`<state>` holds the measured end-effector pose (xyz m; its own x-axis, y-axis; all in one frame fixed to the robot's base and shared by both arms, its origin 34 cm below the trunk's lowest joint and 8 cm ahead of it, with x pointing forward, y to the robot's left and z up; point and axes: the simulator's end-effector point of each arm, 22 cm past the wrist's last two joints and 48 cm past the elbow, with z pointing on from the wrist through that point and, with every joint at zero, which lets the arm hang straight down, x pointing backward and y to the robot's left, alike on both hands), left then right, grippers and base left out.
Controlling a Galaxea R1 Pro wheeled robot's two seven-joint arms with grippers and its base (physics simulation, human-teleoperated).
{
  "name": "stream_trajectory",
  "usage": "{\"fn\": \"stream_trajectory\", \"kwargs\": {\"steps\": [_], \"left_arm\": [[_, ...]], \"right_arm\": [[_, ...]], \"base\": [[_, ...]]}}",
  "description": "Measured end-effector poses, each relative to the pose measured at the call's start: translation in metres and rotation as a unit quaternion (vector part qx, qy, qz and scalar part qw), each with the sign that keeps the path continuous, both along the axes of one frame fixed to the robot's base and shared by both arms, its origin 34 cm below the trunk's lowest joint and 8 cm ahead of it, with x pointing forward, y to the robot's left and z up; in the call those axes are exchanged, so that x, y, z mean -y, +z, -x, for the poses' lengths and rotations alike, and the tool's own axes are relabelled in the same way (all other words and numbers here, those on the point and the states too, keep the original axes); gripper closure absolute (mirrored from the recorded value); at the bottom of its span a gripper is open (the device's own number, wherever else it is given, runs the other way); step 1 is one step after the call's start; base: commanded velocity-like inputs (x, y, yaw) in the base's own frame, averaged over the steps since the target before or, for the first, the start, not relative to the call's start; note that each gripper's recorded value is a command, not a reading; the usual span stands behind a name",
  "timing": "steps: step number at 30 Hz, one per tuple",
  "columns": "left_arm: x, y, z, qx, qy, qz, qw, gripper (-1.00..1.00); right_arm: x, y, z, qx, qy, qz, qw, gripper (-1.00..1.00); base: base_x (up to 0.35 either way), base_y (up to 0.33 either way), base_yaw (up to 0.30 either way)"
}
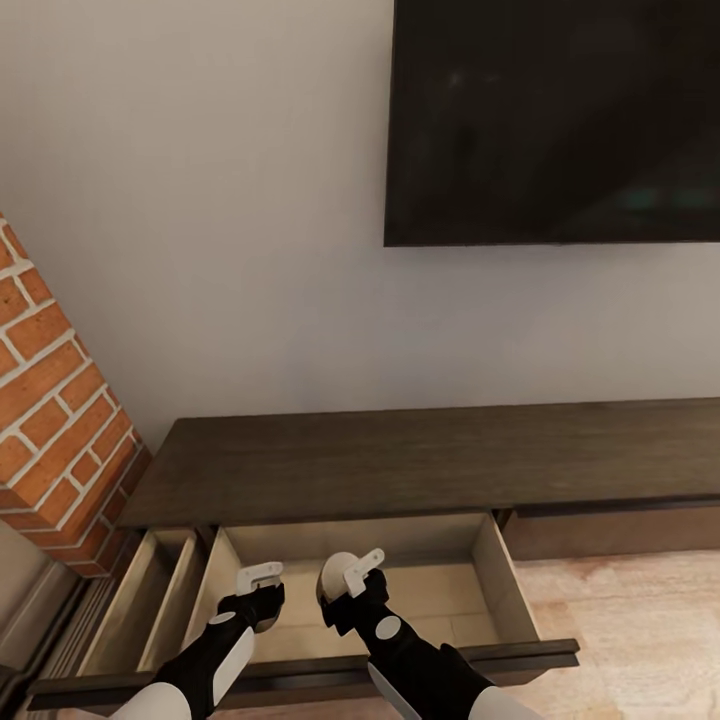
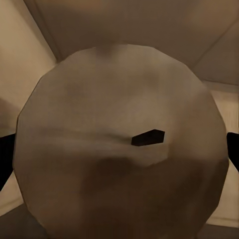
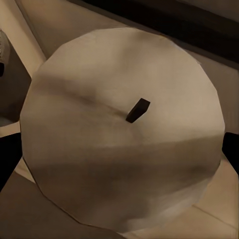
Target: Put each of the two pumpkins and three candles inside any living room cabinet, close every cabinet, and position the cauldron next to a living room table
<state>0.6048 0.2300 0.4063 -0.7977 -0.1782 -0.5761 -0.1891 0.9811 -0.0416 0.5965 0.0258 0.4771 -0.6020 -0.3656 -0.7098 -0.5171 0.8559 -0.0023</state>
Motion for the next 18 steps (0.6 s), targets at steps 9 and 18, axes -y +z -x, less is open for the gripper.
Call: {"fn": "stream_trajectory", "kwargs": {"steps": [9, 18], "left_arm": [[0.001, -0.018, 0.002, 0.000, 0.001, 0.001, 1.0000, 1.00], [-0.001, -0.037, 0.005, 0.000, 0.001, 0.001, 1.0000, 1.00]], "right_arm": [[0.000, -0.018, 0.003, 0.001, 0.001, 0.000, 1.0000, 1.00], [0.000, -0.037, 0.006, 0.001, 0.001, 0.000, 1.0000, 1.00]], "base": [[0.000, 0.000, 0.000], [0.109, 0.000, 0.000]]}}
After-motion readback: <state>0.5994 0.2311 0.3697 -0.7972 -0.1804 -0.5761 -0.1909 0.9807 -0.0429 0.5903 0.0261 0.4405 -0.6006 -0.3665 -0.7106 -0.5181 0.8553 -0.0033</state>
